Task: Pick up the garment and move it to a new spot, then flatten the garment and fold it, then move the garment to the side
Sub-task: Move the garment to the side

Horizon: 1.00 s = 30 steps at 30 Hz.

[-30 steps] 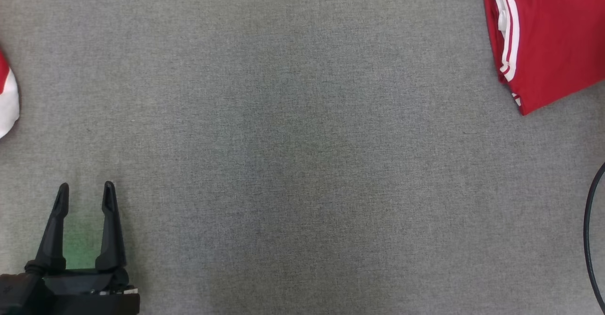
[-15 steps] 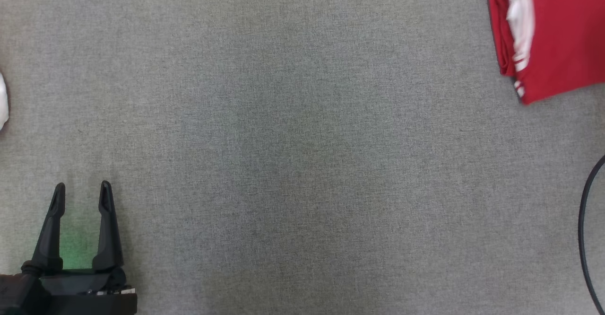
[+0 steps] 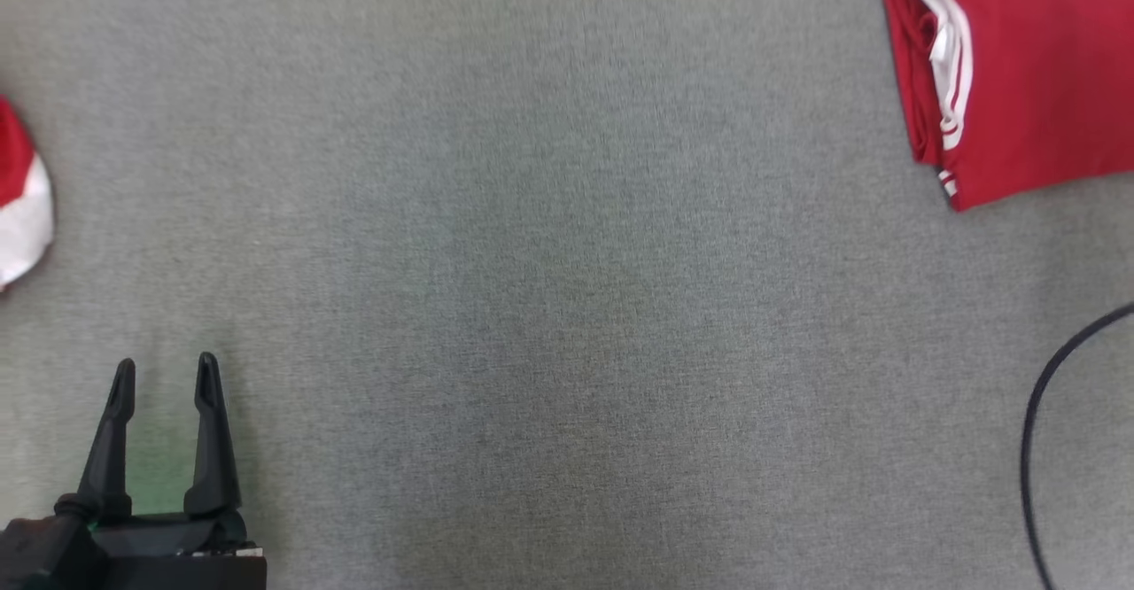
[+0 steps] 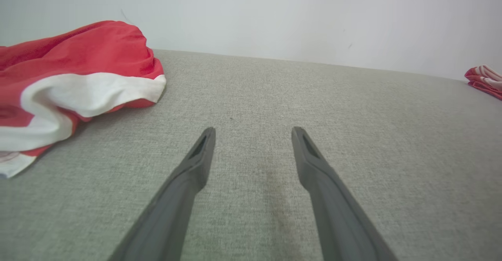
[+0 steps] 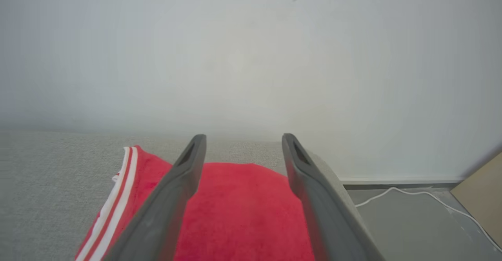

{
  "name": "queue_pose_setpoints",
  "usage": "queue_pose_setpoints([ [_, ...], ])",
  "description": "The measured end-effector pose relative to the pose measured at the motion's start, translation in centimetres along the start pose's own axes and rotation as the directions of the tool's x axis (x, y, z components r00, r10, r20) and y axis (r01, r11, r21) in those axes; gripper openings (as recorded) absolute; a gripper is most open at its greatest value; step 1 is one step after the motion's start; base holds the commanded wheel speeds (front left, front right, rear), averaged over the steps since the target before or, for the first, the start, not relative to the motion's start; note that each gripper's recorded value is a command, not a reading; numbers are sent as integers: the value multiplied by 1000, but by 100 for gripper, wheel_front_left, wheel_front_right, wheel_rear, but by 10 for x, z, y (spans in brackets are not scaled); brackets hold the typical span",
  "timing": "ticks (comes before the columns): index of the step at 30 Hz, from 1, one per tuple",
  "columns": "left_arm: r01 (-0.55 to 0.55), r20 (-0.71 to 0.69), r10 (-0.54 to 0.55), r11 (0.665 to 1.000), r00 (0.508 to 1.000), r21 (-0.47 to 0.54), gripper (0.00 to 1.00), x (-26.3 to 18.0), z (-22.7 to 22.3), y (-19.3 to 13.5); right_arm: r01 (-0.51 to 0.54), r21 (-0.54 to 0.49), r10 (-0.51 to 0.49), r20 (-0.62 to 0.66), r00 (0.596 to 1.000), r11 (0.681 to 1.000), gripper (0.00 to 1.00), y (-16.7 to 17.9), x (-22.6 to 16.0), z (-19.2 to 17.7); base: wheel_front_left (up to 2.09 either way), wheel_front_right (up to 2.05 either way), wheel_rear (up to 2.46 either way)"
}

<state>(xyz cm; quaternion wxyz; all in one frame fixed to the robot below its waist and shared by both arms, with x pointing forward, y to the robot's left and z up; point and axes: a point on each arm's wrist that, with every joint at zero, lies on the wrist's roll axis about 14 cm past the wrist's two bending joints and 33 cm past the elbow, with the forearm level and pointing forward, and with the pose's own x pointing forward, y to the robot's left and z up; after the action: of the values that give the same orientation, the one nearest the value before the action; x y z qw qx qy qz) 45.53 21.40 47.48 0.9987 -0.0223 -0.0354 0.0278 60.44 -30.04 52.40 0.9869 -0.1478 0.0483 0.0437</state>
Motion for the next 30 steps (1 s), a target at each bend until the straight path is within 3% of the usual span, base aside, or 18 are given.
queue_pose_setpoints([
  [3, -20, 26, 20, 999, 999, -26, 100, -17, 19, 3, -64, 116, 55, 84, 995, 991, 100, 35, -25, 14, 0, 0, 0],
  [6, -28, 43, 29, 999, 999, -30, 100, -27, 30, 5, -101, 169, 83, 108, 991, 981, 100, 58, -41, 16, 0, 0, 0],
  [20, -35, 112, 41, 998, 993, -49, 100, -56, 64, 6, -205, 252, 149, 226, 963, 946, 100, 118, -96, 44, 0, 0, 0],
  [30, -62, 135, 71, 996, 988, -69, 100, -76, 76, 12, -273, 331, 188, 266, 945, 903, 100, 163, -137, 46, 0, 0, 0],
])
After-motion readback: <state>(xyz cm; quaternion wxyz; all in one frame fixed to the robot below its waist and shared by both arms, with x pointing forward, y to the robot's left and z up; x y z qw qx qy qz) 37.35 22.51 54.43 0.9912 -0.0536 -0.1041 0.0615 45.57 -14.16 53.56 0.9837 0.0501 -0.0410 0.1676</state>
